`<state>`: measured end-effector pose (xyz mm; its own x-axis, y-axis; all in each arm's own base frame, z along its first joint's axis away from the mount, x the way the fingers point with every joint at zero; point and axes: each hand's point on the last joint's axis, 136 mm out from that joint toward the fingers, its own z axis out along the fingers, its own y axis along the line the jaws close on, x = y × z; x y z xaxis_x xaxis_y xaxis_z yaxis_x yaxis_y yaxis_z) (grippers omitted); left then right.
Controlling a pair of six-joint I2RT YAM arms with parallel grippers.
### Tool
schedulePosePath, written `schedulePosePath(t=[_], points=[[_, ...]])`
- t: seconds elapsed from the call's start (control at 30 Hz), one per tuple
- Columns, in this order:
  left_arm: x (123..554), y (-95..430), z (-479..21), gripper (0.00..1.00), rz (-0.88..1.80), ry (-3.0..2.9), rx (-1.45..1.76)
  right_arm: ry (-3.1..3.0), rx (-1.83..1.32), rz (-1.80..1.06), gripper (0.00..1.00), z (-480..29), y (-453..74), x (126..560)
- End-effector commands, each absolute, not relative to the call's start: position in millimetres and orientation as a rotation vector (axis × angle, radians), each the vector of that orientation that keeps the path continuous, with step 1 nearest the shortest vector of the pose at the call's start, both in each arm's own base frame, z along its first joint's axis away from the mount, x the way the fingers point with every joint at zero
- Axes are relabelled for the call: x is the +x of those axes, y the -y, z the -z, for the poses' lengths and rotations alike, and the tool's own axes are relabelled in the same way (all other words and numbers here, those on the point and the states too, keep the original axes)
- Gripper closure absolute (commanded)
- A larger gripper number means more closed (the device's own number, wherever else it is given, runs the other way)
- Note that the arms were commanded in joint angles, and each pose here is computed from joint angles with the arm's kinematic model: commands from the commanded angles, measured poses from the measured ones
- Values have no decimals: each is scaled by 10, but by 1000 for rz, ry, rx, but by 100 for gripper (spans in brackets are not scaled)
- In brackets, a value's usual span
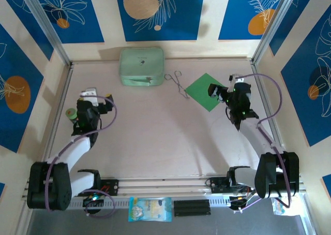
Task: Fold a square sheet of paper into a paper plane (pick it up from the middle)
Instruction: Move the square sheet of paper to the center of the table.
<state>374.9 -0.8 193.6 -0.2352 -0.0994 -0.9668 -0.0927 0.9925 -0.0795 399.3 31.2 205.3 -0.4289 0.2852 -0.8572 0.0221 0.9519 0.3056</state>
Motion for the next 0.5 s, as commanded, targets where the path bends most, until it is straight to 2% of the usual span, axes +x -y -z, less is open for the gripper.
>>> schedulePosePath(t=[0.0, 0.3, 0.47], points=[[3620, 7, -1827, 1, 105, -1985, -337, -2266, 463, -347, 1, -1604, -325, 3873], [3692, 410, -1707, 1, 421, -2027, -334, -2467, 616, -573, 1, -1160, -654, 4433], [3731, 521, -1595, 1, 488, -2079, -324, -2528, 662, -628, 1, -930, -737, 4692]])
